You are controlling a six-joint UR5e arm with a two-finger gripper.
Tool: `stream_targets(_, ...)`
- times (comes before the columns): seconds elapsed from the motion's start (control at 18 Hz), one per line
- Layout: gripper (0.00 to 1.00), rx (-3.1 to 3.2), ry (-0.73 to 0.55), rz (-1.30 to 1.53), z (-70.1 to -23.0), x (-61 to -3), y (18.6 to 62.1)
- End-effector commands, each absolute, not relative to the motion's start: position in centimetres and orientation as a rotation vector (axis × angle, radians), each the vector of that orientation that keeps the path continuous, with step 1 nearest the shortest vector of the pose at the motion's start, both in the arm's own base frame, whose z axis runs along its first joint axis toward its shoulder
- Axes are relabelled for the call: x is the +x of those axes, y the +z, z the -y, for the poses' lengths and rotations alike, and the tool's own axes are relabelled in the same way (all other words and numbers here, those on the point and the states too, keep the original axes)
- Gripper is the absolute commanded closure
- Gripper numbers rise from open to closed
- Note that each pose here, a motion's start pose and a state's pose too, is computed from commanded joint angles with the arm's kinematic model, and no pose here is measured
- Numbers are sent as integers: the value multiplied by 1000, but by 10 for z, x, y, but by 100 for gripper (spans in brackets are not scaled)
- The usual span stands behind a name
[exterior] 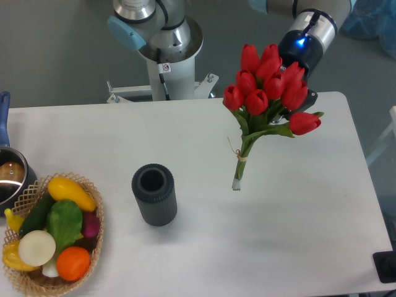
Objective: Place the flowers on the table
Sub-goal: 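Lift the red tulip bouquet upward with the gripper, stems hanging down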
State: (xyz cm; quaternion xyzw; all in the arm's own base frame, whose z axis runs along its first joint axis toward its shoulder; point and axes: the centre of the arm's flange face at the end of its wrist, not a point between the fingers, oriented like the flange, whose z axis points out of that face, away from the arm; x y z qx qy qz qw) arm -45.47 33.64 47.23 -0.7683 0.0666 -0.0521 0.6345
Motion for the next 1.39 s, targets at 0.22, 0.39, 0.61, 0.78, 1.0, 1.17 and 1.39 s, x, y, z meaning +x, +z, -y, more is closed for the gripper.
stream_targets(0.22,56,-1756,-117,-150,-336,-456,476)
stream_targets(0.39,56,-1756,-115,-150,-335,-456,475)
stream_targets(0.61,56,-1758,-114,-156,-337,-456,478)
stream_targets(0.78,56,-1771,-106,-160,-338,-454,480)
stream_targets(1.0,56,-1869,-66,-171,-342,-456,481)
stream_targets(1.17,56,-1975,-21,-166,-339,-458,478)
stream_targets(1.39,56,-2127,44,-148,-331,-462,473)
